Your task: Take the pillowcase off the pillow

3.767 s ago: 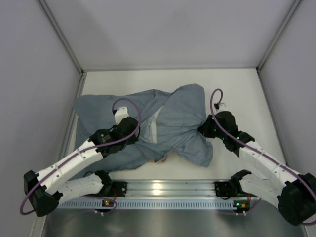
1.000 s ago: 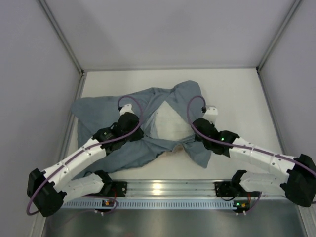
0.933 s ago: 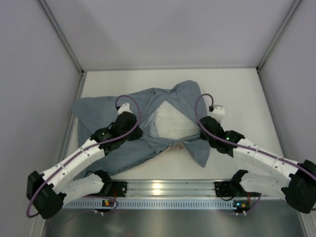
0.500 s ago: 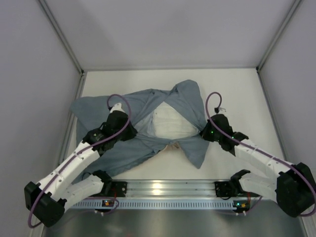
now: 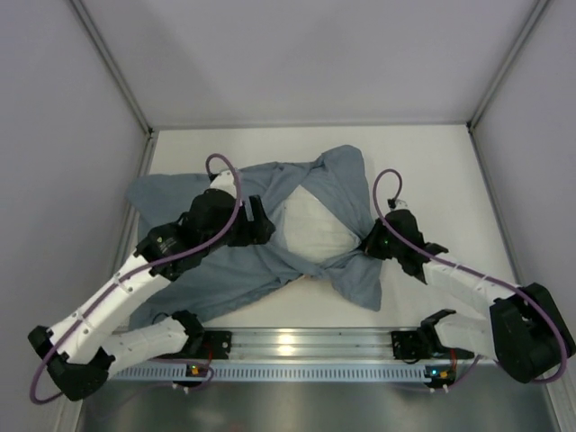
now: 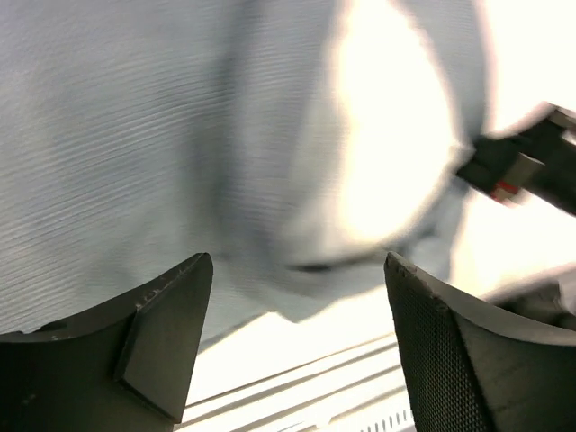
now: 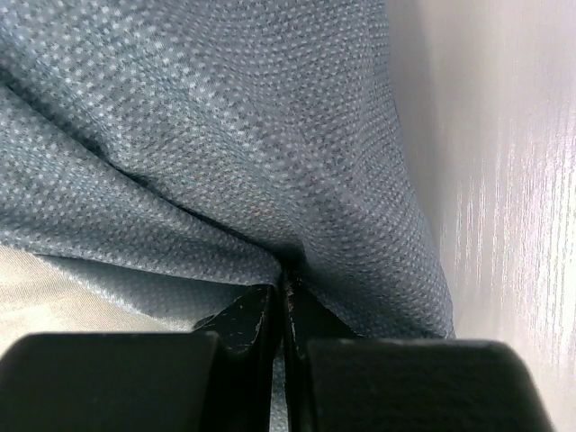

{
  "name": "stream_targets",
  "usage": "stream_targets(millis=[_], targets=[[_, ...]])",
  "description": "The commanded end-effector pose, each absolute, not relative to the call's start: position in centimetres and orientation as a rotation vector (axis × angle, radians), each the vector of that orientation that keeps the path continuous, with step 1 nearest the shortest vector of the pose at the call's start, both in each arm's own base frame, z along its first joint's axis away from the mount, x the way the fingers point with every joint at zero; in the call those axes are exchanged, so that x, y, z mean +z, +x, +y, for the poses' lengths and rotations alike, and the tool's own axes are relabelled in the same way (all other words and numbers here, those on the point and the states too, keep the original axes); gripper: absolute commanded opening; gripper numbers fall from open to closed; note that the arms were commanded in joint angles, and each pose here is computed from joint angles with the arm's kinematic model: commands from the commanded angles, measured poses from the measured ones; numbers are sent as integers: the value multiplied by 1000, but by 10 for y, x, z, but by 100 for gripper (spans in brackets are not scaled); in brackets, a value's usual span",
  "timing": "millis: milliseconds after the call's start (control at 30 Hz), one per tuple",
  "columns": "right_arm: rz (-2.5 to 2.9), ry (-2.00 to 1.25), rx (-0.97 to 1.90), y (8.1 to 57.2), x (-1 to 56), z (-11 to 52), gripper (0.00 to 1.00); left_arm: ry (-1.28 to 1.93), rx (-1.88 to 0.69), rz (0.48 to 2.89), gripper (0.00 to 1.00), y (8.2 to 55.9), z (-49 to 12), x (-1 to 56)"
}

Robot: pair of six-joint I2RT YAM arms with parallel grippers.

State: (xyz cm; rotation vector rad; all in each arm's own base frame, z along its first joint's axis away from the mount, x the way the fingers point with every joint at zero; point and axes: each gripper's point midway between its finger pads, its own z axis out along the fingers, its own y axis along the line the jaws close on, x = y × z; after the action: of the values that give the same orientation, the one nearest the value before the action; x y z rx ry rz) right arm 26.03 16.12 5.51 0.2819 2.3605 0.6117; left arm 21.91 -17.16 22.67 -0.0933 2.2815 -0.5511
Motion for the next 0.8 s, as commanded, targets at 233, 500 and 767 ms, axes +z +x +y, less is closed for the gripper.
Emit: stream_targets(millis=[233,500,767], targets=[[2412,228,601,252,52,164,0,482,-278,2161,88,202,-313,261],[2403,204,628,249,56,166,0,585,75,2161,93,227,-328,199],[2383,195,682,249,62,173,0,681,111,2160,99,231,-342,180]])
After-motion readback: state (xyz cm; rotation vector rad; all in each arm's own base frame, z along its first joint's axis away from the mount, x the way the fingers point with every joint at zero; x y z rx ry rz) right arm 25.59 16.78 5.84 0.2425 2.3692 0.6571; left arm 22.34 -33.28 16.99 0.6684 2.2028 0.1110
